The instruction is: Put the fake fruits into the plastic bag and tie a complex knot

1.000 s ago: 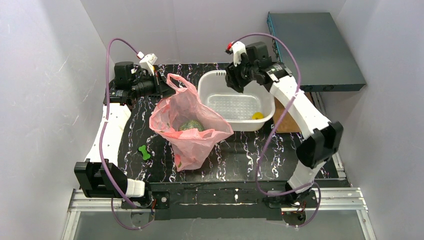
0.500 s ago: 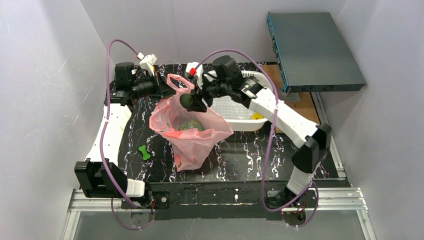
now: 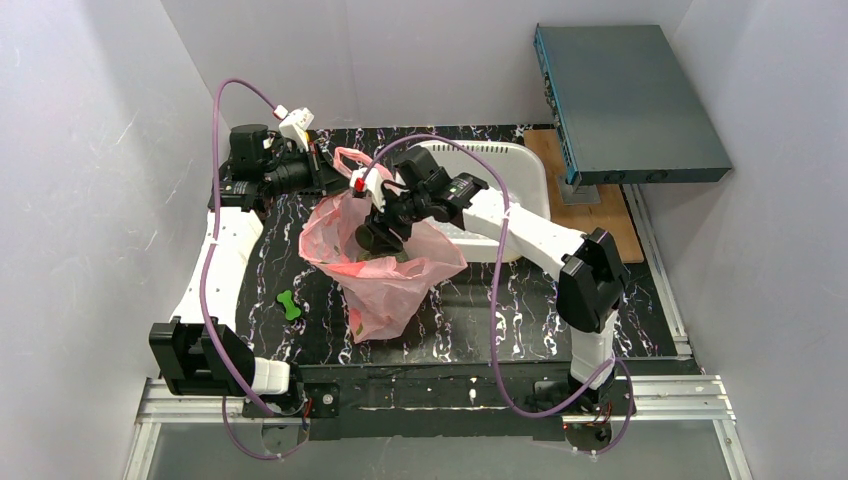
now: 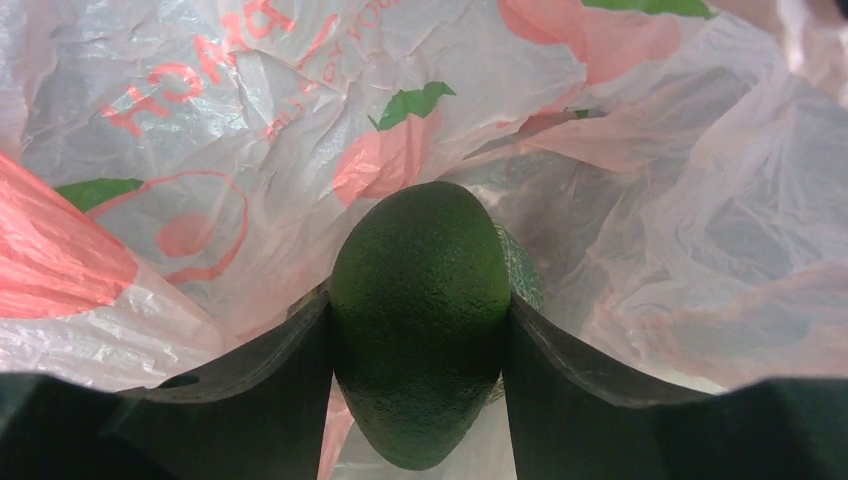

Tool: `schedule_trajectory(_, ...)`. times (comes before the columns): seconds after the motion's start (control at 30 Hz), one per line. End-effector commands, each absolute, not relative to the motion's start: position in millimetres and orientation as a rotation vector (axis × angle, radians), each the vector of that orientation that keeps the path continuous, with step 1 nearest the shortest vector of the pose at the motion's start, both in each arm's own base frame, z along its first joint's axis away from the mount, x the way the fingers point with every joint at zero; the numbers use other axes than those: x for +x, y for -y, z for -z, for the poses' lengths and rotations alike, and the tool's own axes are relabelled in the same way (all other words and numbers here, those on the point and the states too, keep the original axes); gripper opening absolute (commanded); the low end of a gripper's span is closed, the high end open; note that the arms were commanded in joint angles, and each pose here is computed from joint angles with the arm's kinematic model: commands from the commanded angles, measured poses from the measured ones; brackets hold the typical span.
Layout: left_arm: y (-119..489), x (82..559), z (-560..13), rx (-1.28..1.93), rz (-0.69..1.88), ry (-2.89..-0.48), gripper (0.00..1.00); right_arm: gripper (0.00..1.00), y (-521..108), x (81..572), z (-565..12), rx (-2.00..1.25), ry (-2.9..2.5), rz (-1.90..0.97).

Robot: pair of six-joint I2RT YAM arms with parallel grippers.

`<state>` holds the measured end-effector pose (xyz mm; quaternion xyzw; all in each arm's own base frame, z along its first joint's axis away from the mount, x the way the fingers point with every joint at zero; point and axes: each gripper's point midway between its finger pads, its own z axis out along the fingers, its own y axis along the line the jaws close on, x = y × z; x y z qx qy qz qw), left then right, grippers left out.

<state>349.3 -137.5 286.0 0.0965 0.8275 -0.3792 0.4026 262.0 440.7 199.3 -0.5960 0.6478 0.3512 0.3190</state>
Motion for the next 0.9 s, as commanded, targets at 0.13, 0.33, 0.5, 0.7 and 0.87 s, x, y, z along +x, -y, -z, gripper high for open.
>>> schedule_trajectory(0.13,138.7,346.4,-290.3,0.269,0.967,-2.066,0.00,0.71,-444.7,254.9,-277.2,-1.488,-1.525,-0.956)
schedule_trajectory(0.33,138.5,346.0,-289.7,0.267,0.968,-2.070,0.00,0.76,-441.3,247.6,-308.0,-1.471,-1.466,-0.978)
schedule_trajectory(0.5,137.6,346.0,-289.5,0.268,0.958,-2.071,0.00,0.78,-430.2,254.2,-346.0,-1.401,-1.439,-0.946)
schedule_trajectory(0.7,137.6,345.1,-289.1,0.270,0.960,-2.071,0.00,0.80,-373.8,281.7,-377.2,-1.296,-1.421,-0.761)
schedule_trajectory(0.87,138.1,344.6,-289.1,0.273,0.961,-2.071,0.00,0.85,-309.8,297.5,-352.2,-1.385,-1.488,-0.621)
